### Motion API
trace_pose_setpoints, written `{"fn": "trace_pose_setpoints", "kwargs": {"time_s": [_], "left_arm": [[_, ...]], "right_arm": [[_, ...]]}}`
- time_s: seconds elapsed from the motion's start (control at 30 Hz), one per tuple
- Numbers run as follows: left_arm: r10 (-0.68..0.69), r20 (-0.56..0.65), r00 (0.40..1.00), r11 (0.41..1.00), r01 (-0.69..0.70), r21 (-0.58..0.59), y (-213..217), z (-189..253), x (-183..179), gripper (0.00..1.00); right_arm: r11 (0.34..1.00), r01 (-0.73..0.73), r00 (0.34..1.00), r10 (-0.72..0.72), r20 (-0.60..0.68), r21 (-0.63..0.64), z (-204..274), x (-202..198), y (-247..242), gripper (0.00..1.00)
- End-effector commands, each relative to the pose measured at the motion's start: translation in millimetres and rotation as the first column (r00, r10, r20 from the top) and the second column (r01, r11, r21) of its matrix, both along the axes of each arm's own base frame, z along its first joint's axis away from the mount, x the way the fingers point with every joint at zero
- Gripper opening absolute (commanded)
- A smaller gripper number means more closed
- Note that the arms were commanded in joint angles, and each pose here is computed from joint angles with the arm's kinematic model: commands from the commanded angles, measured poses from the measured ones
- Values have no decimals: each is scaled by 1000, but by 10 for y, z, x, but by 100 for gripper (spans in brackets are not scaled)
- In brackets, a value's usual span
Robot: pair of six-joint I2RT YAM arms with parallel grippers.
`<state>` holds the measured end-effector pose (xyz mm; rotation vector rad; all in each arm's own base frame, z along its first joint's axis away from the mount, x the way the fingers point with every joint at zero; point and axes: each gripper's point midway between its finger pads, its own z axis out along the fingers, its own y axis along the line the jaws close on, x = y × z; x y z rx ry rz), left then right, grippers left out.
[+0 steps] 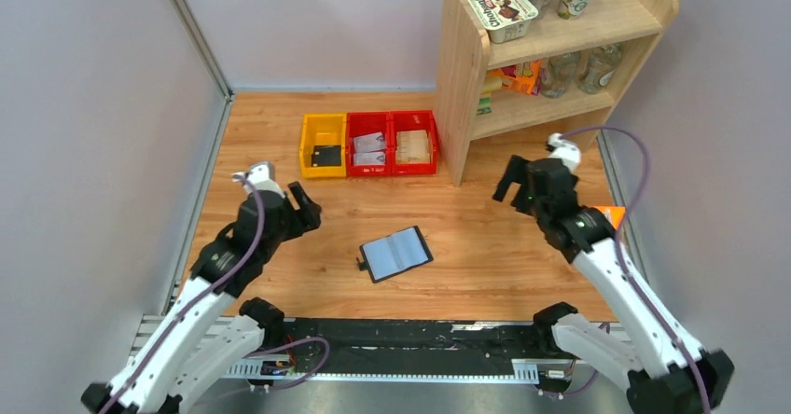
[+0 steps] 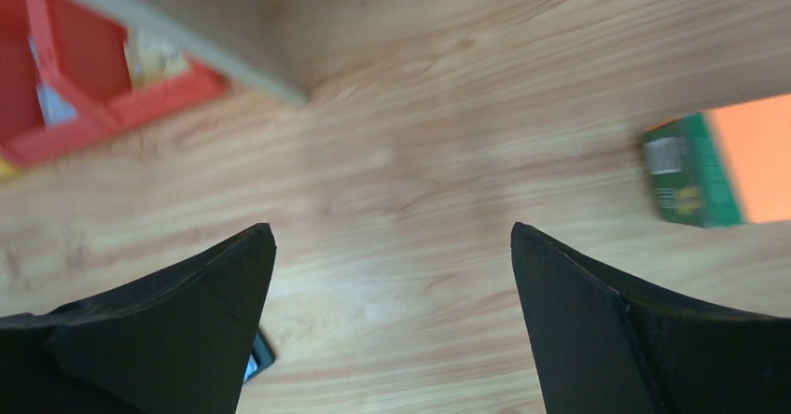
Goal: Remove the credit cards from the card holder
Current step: Reset both arms
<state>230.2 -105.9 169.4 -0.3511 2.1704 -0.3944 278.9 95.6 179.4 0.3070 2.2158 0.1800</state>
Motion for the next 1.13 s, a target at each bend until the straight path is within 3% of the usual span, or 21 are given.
{"fn": "trace_pose_setpoints", "kwargs": {"time_s": [0.0,0.2,0.43,0.6,0.73,1.1], "left_arm": [[127,164,978,972,-156,178,709,594,-264,80],[186,360,914,913,-297,281,1317,1118,-661,81],[182,531,827,892,-366,264,1570,1365,-889,81],[189,607,772,897,-388,213,1625,1321,-967,81],[193,593,782,904,-376,202,1585,1192,-940,81],[190,602,775,900,-383,209,1571,1132,-882,82]], "right_arm": [[978,185,971,-167,172,-96,505,-208,-710,100],[946,313,862,-246,444,-84,1238,-681,-1191,100],[941,337,731,-239,639,-34,1547,-1099,-1423,100],[939,341,692,-230,685,-29,1363,-1185,-1470,100],[932,362,631,-257,732,15,1360,-1314,-1553,100],[930,366,622,-265,737,26,1279,-1278,-1545,100]]}}
